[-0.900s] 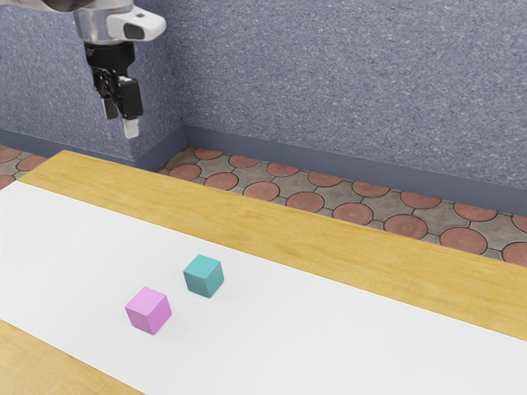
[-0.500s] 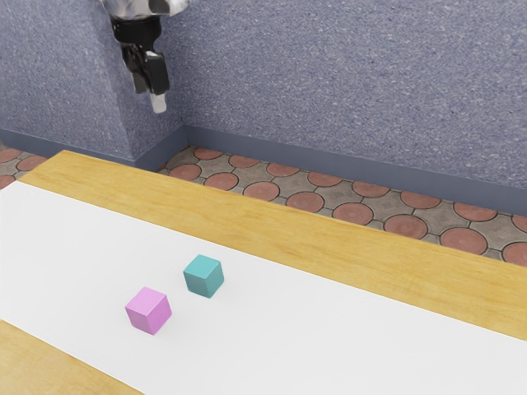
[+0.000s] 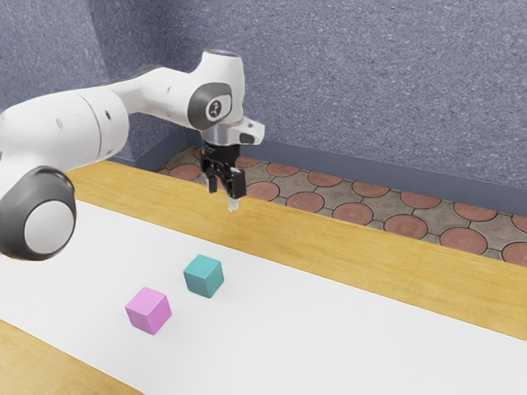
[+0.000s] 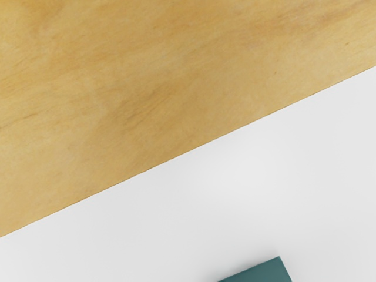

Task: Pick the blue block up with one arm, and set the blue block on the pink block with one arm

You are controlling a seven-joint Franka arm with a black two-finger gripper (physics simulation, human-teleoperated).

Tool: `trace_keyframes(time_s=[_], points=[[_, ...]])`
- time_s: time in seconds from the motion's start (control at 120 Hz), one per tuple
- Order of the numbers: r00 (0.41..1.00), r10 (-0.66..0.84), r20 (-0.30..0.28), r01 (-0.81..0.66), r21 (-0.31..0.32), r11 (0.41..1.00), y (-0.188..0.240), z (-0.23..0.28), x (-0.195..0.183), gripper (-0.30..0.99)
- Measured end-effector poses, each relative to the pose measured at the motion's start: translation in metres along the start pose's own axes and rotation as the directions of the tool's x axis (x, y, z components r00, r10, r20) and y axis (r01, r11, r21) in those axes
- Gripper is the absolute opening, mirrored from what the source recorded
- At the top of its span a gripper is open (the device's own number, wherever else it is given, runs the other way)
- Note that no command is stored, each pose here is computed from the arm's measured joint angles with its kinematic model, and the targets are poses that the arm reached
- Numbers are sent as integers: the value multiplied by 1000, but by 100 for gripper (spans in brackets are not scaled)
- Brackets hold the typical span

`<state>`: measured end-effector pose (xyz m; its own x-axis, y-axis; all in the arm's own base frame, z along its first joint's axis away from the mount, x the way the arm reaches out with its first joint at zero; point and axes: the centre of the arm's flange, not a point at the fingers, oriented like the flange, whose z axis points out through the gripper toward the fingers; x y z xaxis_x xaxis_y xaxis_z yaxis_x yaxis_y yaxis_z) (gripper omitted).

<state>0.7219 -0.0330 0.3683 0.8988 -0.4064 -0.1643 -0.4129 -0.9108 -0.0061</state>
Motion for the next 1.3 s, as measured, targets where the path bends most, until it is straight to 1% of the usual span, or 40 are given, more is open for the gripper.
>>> trace_keyframes(time_s=[0.05,0.167,0.25,0.292,0.342,0.433,0.483,0.517,0.583,0.617,0.667,0.8,0.942,1.075,1.167,1.3], points=[[999,-32,-23,32,6,999,-1,12,3,69],[988,-126,-92,129,35,991,-15,15,5,69],[976,-179,-124,186,47,981,-7,31,-7,69],[967,-200,-160,208,35,977,5,38,-14,69],[948,-228,-223,239,21,971,17,31,-22,69],[901,-288,-325,304,-2,953,15,18,-29,69],[873,-325,-364,343,-15,939,4,11,-38,69],[857,-349,-380,366,-27,930,-3,10,-46,69],[830,-383,-406,397,-51,916,-3,1,-64,69],[824,-397,-405,410,-59,910,-1,3,-71,69],[824,-412,-389,421,-65,905,1,1,-76,69],[857,-414,-307,413,-73,908,2,13,-83,69],[903,-363,-230,354,-82,932,18,30,-80,69],[926,-343,-159,333,-85,939,1,57,-92,69],[943,-302,-141,293,-85,952,0,64,-94,69],[968,-211,-137,200,-87,976,23,61,-92,69]])
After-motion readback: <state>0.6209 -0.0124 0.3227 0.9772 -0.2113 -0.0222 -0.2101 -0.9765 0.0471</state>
